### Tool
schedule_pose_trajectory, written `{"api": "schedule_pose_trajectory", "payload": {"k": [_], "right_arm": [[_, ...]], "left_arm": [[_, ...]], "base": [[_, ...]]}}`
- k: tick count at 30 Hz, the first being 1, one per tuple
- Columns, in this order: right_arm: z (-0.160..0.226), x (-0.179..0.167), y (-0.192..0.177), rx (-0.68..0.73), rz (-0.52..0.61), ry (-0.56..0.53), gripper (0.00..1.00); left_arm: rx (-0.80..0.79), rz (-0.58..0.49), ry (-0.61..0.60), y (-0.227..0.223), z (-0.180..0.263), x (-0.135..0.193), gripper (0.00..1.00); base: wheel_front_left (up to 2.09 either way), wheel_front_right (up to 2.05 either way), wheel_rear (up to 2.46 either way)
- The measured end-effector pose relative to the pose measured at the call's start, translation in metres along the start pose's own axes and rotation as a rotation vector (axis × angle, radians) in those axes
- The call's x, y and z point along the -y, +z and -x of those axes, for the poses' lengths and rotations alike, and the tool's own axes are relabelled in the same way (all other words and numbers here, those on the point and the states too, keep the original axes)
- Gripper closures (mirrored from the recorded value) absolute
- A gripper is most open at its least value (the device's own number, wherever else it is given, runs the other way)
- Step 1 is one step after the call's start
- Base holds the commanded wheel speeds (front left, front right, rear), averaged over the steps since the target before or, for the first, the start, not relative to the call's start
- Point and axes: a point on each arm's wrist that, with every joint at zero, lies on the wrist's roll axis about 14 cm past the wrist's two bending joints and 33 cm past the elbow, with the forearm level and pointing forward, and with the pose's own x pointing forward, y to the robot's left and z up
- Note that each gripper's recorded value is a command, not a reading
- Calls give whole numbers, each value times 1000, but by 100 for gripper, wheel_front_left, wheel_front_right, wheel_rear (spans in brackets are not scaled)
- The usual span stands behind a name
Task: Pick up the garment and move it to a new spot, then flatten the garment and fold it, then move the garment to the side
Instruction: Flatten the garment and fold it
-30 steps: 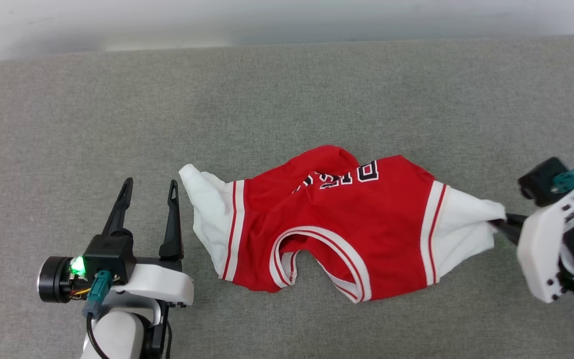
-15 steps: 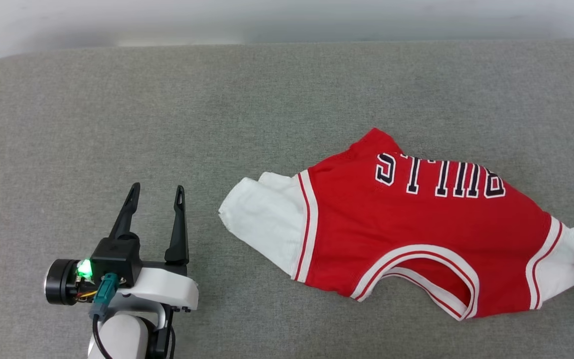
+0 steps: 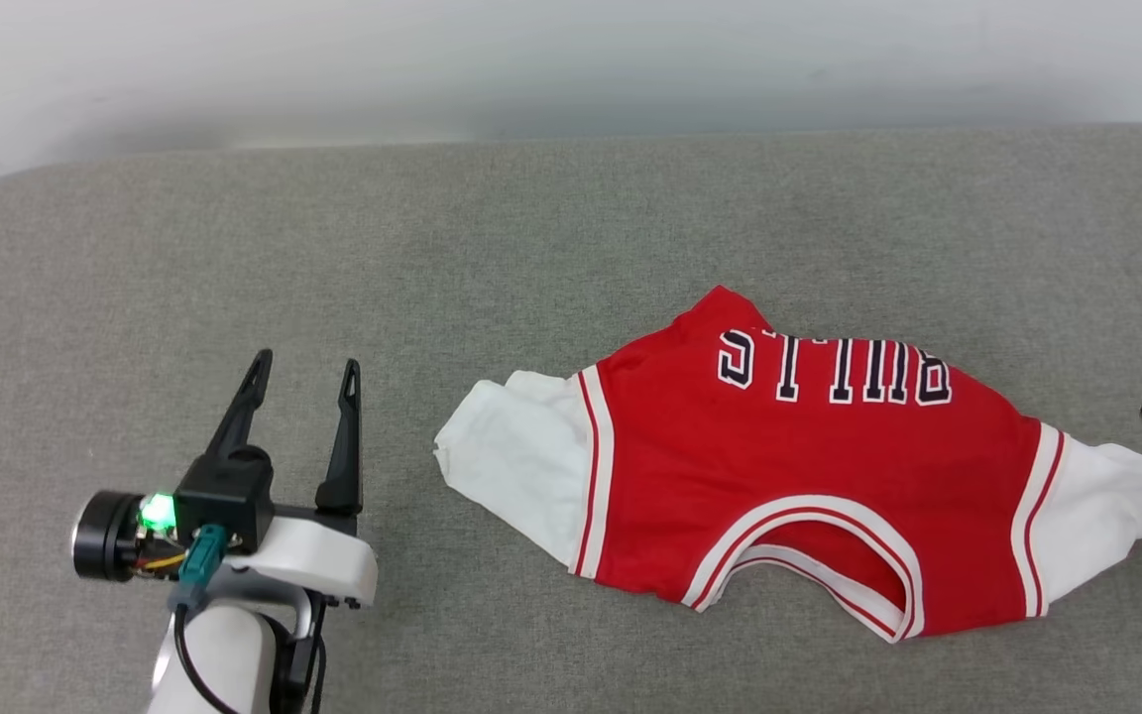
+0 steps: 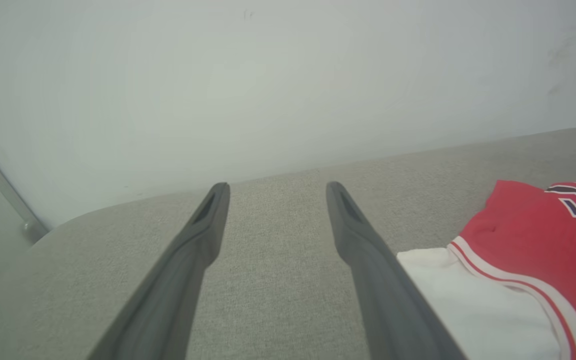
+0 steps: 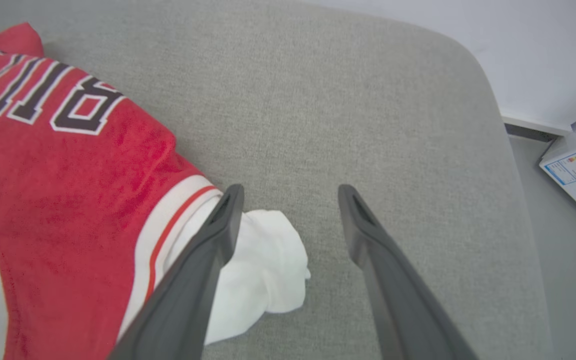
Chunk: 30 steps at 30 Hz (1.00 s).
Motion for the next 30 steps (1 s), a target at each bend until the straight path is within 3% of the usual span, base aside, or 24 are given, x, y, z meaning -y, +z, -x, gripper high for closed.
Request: {"api": "schedule_pose_trajectory", "payload": {"k": [8, 14, 19, 30], "right_arm": [[31, -2, 82, 426, 28, -54, 0], [56, -21, 104, 637, -3, -84, 0], [67, -42, 98, 684, -38, -86, 0], [72, -60, 78, 645, -93, -97, 0]], "left_arm": [[53, -84, -108, 29, -30, 3, 0], [-54, -123, -221, 38, -52, 19, 0], [-207, -143, -336, 36, -61, 39, 0], [-681, -240, -665, -13, -30, 88, 0]], "base": [[0, 0, 0], [0, 0, 0], [0, 0, 0], [0, 0, 0]]}}
